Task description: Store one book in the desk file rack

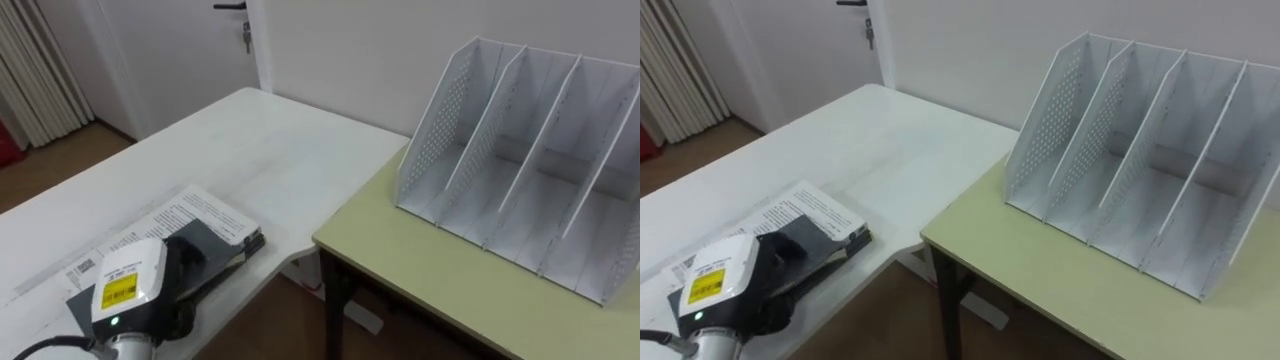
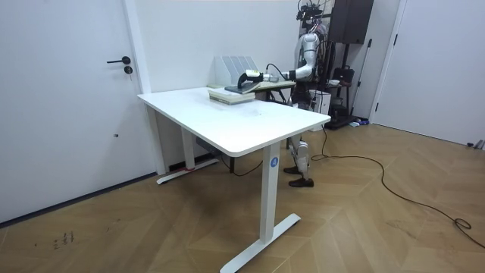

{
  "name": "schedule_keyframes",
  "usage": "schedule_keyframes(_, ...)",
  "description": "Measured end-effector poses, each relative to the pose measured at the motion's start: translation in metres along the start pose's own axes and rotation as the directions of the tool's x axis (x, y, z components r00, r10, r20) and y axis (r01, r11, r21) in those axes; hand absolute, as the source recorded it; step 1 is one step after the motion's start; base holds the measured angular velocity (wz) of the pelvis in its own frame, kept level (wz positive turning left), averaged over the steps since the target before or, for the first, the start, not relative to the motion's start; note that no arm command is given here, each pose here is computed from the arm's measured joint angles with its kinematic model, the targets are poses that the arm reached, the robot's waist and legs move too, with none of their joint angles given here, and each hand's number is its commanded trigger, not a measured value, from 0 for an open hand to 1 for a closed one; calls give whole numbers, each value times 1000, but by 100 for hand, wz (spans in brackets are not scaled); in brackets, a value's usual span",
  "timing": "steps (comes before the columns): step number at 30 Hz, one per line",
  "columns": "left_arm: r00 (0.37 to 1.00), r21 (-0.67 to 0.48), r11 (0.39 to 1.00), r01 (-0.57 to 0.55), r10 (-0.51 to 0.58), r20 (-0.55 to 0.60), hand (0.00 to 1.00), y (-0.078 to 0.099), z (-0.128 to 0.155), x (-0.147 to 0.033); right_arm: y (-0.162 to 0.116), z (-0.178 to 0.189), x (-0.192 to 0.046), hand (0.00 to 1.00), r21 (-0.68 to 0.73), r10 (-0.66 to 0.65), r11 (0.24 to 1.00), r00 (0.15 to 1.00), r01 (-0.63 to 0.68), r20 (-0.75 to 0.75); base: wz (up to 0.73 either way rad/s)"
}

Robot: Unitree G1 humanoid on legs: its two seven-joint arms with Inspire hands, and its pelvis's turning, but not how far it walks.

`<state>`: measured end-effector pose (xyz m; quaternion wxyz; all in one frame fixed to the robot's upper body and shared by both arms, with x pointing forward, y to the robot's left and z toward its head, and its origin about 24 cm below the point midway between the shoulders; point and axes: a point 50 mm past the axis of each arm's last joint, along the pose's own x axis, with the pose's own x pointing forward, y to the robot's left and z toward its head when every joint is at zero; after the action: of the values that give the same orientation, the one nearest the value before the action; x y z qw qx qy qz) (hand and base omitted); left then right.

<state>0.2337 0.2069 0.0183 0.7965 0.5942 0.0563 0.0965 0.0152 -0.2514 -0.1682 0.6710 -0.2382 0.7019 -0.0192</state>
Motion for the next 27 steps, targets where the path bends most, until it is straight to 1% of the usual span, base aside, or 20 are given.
schedule_keyframes(5,1000,0,1000,-19,19,3,100,2,1,2,-1,1,0,0,0,-9,1000,1000,9,4,0)
schedule_keyframes(19,1000,-2,1000,-17,17,7,100,2,2,1,-1,2,0,0,6,-19,1000,1000,19,6,0)
schedule_keyframes(24,1000,-10,1000,-9,9,23,100,4,4,1,-2,4,0,0,6,-19,1000,1000,18,16,0)
schedule_keyframes(27,999,-30,1000,-4,5,39,100,9,8,1,-3,9,0,0,10,-16,1000,999,16,49,0)
